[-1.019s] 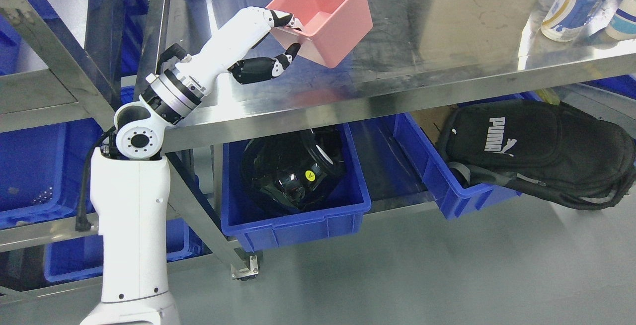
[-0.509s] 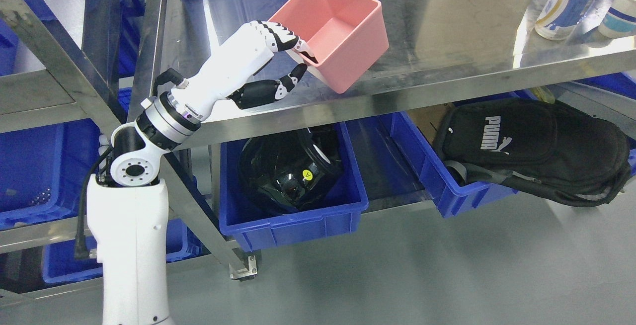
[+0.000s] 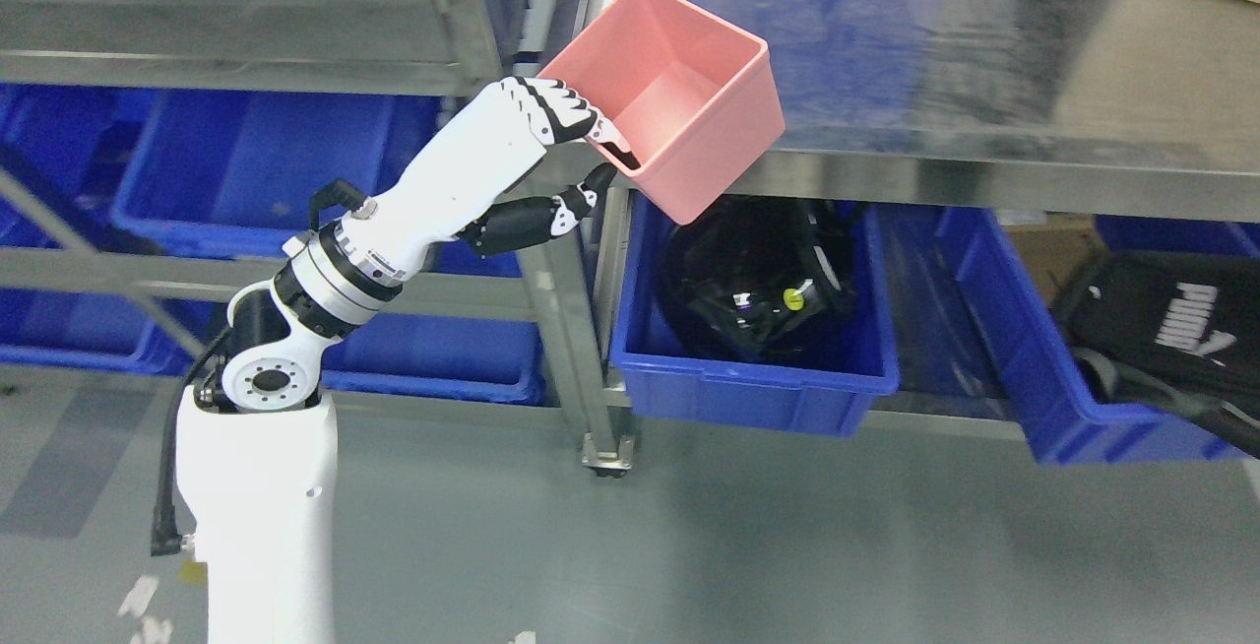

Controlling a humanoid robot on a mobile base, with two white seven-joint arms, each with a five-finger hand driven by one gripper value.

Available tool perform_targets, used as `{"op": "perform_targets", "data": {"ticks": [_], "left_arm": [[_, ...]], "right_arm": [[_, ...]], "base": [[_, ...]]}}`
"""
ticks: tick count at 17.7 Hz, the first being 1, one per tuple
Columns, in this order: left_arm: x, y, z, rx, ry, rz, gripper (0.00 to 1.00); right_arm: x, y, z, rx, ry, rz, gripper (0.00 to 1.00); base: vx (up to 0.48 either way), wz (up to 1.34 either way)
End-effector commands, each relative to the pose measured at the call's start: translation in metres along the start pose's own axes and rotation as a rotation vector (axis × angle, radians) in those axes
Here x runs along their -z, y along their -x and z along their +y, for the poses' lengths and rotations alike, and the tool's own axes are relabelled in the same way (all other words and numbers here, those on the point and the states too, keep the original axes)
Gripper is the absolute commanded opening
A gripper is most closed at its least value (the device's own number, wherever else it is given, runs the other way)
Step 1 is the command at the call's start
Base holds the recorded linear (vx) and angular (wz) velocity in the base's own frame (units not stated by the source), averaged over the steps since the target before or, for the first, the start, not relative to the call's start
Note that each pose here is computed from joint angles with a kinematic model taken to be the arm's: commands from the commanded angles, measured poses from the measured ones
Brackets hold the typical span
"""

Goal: Place storage box into left shelf container
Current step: 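Carry the pink box while turning toward the rack of blue bins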

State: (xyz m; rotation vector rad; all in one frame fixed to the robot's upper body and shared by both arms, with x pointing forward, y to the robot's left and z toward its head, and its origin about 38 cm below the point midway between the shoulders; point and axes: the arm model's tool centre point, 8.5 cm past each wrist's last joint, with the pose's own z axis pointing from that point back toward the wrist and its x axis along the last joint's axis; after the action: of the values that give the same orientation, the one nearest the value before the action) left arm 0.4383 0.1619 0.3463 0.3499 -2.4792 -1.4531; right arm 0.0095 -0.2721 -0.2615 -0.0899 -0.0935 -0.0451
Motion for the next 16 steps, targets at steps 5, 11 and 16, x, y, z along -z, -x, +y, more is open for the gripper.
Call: {"op": "perform_targets", "data": {"ticks": [5,11,16], "left_arm": [[-0.008,-0.015,-0.026,-0.044,0.042,-0.027,0.01],[-0.014,-0.016,-0.033,-0.07,0.038,-0.021,0.02],[-0.019,-0.016,-0.038,-0.088,0.038,-0.013,0.02]], "right_arm": [[0.0,-0.002,-0.012,0.001,0.017,-0.011,1.0],[0.0,-0.002,-0.012,0.001,0.017,-0.011,1.0],[0.0,-0.002,-0.012,0.001,0.017,-0.011,1.0]], "base": [[-0.138,1.07],[-0.044,1.37],[0.16,1.21]]}}
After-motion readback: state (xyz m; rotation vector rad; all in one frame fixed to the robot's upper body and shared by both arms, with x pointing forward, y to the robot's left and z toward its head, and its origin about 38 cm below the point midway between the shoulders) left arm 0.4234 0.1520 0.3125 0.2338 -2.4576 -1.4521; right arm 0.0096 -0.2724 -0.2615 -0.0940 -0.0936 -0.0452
